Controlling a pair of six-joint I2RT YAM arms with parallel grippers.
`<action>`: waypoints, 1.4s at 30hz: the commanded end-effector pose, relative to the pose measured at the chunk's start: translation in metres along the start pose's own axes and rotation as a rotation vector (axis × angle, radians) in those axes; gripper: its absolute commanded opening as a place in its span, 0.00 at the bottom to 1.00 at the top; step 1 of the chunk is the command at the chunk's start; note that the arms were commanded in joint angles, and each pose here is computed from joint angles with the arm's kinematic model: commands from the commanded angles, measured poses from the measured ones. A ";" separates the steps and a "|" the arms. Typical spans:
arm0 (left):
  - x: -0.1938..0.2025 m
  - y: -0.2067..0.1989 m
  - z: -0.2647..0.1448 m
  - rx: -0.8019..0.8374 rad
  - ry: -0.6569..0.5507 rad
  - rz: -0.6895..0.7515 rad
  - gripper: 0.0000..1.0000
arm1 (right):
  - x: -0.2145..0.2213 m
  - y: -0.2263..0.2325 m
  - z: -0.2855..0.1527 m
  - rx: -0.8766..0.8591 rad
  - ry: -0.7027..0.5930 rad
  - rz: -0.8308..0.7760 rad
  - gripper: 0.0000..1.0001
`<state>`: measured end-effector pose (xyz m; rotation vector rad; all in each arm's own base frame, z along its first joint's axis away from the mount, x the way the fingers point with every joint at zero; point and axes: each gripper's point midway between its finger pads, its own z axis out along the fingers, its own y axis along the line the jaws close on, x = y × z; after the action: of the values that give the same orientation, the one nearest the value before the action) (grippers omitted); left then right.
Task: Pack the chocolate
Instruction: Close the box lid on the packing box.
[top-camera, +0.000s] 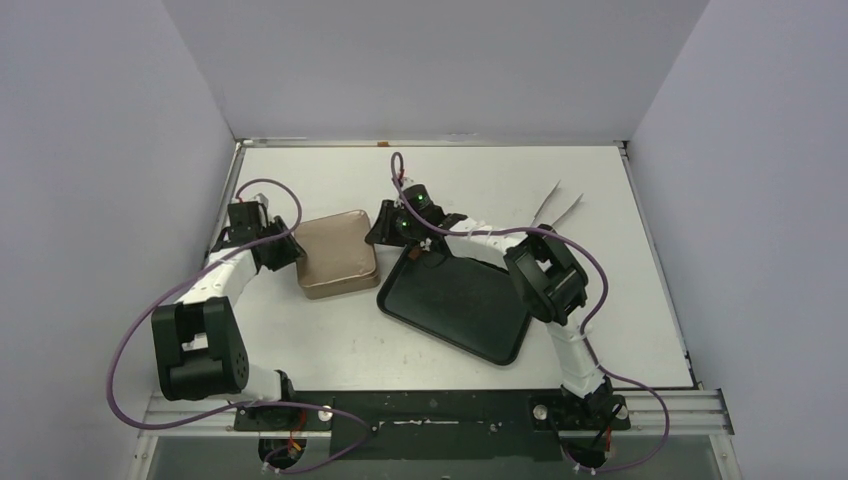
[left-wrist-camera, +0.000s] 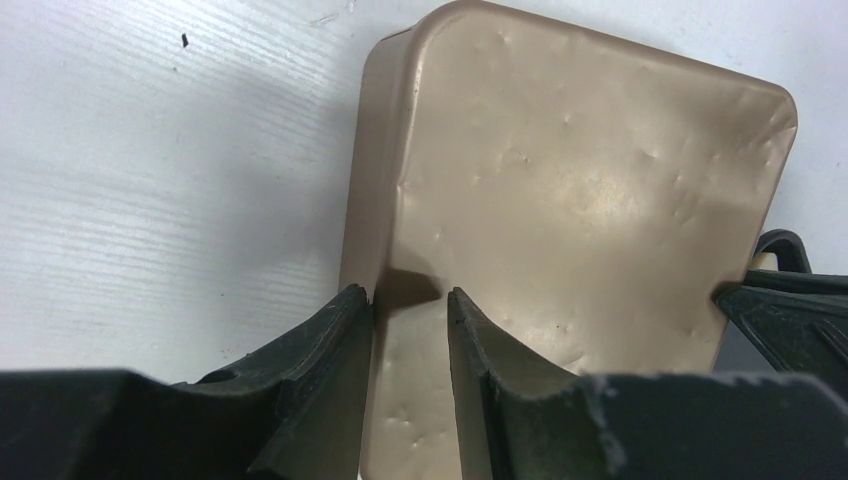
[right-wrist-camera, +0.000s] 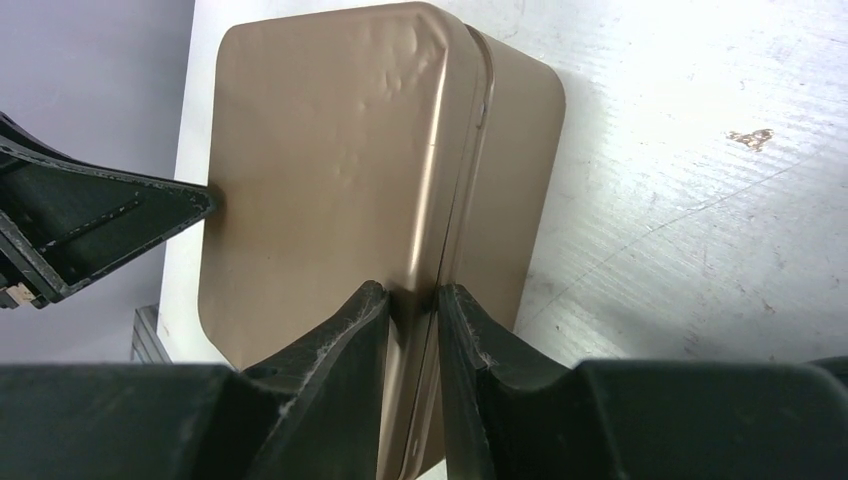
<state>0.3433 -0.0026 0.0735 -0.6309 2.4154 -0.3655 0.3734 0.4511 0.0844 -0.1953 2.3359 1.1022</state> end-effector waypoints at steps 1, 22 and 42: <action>0.000 -0.041 0.005 0.167 -0.002 -0.005 0.31 | 0.011 0.019 0.006 -0.098 0.014 0.024 0.21; 0.006 -0.055 0.016 0.190 0.002 -0.013 0.31 | 0.039 0.016 0.010 -0.155 0.064 0.106 0.16; -0.008 -0.041 0.019 0.090 -0.012 0.020 0.56 | 0.046 -0.024 0.003 -0.012 0.008 0.079 0.29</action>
<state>0.3636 -0.0149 0.0670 -0.6321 2.3720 -0.3518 0.3771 0.4464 0.0776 0.0004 2.1948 1.2262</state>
